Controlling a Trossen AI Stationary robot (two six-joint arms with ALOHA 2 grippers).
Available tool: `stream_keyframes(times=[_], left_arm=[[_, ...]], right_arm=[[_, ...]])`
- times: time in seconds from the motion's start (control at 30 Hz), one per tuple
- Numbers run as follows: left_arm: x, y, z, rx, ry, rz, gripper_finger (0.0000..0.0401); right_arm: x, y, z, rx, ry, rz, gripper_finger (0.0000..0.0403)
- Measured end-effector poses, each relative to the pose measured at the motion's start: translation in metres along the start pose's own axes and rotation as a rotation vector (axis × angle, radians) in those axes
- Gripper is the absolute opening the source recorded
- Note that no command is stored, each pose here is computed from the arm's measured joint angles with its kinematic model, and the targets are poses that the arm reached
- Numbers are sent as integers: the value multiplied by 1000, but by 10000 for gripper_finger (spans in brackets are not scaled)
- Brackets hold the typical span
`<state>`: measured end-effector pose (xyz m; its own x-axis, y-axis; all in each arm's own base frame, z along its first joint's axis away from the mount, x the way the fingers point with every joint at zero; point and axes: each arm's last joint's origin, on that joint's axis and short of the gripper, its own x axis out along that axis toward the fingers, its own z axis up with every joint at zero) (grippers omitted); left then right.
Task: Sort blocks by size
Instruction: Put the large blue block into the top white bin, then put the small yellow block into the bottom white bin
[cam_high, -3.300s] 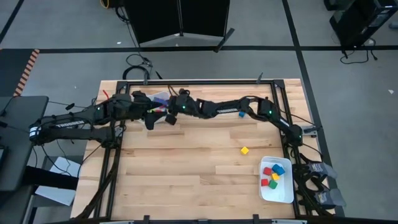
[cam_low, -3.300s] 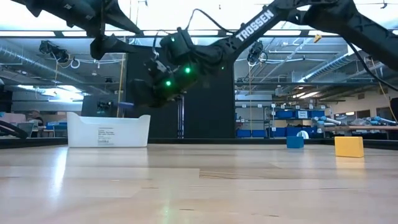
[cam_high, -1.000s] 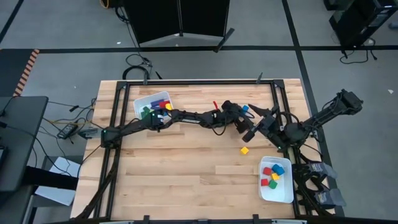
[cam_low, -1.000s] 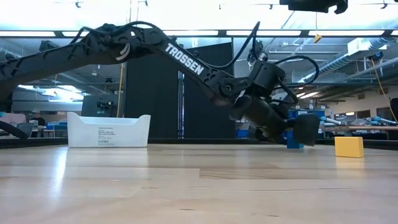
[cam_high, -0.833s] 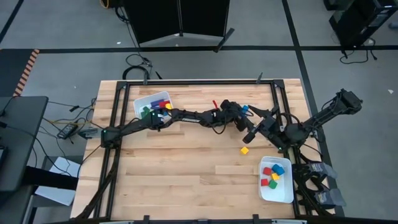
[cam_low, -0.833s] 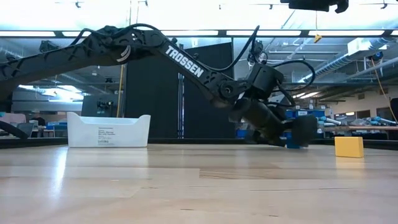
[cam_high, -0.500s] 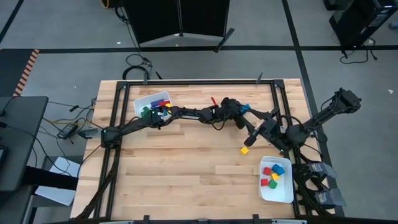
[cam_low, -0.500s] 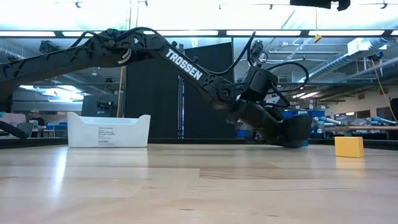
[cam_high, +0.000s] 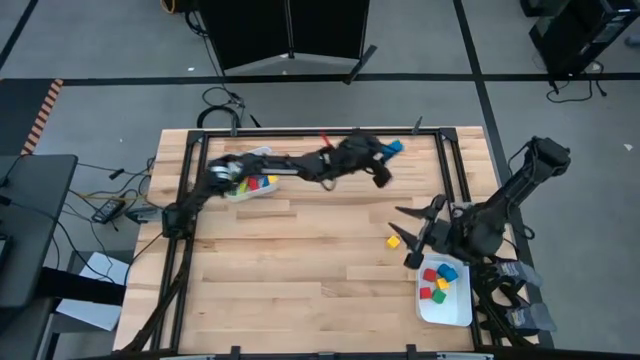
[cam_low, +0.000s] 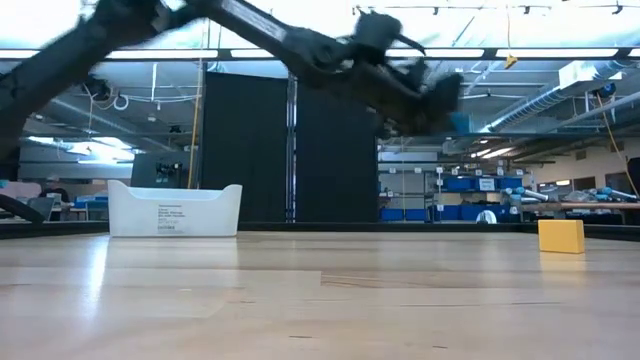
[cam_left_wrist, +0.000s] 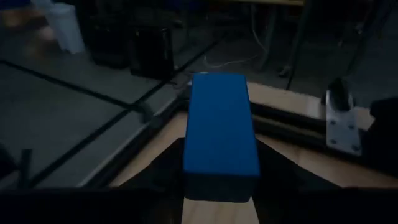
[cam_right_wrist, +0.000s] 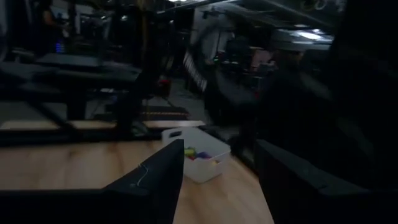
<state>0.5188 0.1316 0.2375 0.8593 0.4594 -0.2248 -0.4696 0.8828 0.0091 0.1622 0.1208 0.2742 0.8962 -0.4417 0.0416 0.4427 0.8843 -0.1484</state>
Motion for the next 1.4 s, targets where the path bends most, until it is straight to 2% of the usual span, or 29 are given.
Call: stream_keyframes(times=[0.13,0.33,0.47,0.6,0.8,0.9,0.97,1.03,1.2,1.3,1.4], left_arm=[[-61,35,6,-21,-4,28,138],[-177,64,-14,-59,198,79,138],[-242,82,-35,-121,355,231,138],[-285,94,-56,-204,454,350,138],[-309,110,-90,-267,575,545,138],[-310,116,-106,-271,607,586,141],[-310,117,-112,-274,609,593,174],[-310,117,-116,-273,613,592,224],[-307,114,-113,-273,583,529,330],[-306,108,-105,-270,509,460,366],[-309,102,-93,-254,422,397,379]], right_arm=[[-2,10,-7,10,15,24,206],[13,18,-30,36,85,-6,205],[29,19,-47,111,159,36,209],[45,18,-64,156,275,78,215],[66,16,-65,134,520,85,223],[72,16,-59,106,661,81,229],[74,16,-57,90,776,65,234],[72,14,-59,76,904,34,241],[66,16,-79,127,1155,-18,272],[63,19,-90,140,1237,-45,298],[64,22,-97,143,1277,-72,322]])
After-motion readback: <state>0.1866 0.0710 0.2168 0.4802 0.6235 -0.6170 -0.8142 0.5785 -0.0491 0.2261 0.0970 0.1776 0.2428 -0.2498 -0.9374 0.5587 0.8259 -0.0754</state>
